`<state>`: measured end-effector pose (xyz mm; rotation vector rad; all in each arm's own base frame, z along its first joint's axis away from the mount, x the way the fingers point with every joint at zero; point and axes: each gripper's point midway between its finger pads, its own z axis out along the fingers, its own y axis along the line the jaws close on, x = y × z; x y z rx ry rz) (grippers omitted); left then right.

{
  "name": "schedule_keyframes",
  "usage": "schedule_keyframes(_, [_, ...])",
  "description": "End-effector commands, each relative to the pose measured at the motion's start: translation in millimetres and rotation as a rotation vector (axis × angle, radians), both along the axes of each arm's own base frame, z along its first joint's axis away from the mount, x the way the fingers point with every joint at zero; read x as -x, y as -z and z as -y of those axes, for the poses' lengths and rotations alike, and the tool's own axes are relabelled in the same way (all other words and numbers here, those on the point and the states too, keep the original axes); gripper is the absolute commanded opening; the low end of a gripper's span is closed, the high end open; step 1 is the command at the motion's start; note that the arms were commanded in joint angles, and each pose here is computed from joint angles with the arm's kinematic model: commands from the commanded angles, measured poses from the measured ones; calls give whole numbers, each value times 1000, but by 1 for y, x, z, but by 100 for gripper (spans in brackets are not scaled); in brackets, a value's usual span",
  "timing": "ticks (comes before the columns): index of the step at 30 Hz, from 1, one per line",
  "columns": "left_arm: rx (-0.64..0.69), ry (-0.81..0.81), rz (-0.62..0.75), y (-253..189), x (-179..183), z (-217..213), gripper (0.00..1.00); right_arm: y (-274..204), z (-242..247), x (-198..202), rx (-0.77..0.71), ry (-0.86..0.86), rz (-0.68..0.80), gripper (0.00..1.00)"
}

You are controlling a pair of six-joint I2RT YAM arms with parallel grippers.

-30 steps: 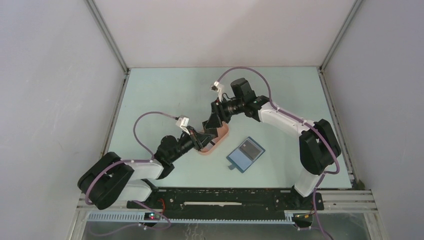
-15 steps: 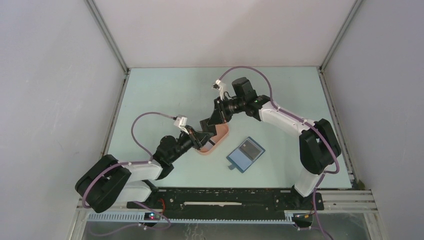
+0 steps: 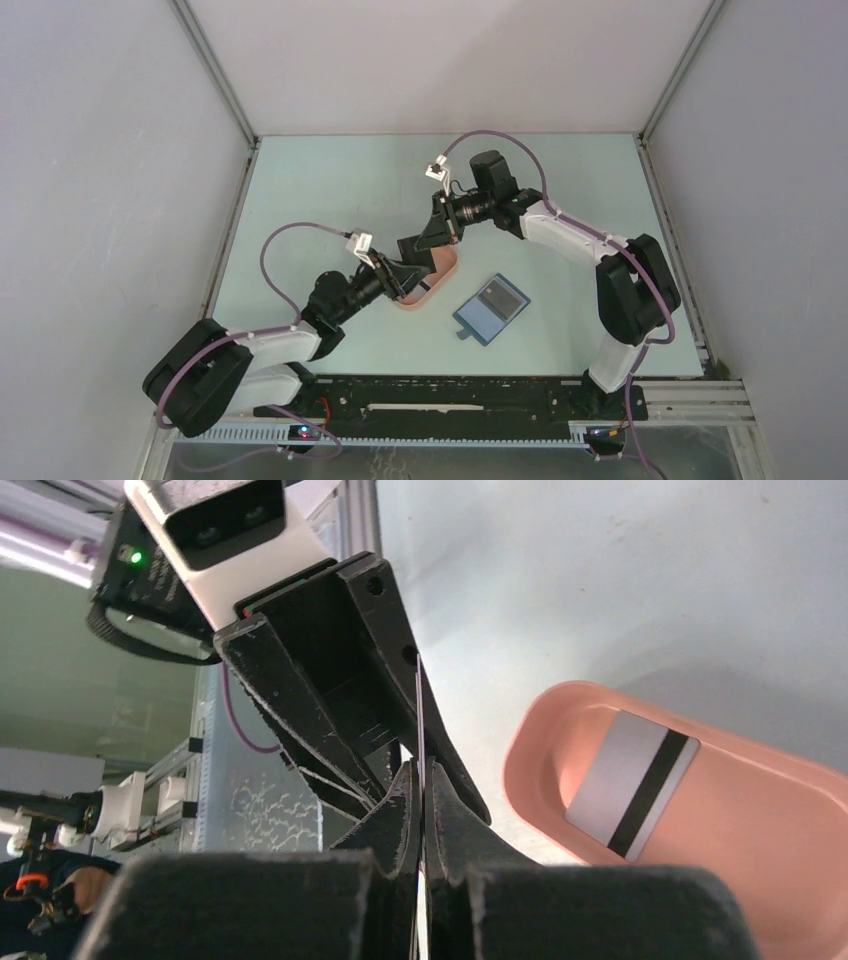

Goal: Put the credit cards into the card holder
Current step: Place the credit card in the storage box.

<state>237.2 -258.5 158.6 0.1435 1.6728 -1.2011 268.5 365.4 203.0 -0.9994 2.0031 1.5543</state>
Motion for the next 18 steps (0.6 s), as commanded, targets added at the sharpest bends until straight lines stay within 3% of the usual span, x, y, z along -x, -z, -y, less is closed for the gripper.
schedule_keyframes(1, [39, 91, 65, -17, 15, 0, 39, -23, -3, 14, -111, -118, 17, 0])
schedule_keyframes(9, [31, 175, 94, -24, 25, -3, 37, -30, 1, 27, -168, -216, 17, 1])
schedule_keyframes(10, [31, 184, 95, -25, 26, -2, 33, -31, 1, 28, -171, -224, 13, 1])
schedule_keyframes(14, [33, 179, 95, -27, 22, -3, 1, -31, 0, 31, -173, -232, 21, 3])
schedule_keyframes(18, [28, 130, 89, -26, 16, -7, 0, -25, -1, 19, -114, -142, 59, 29])
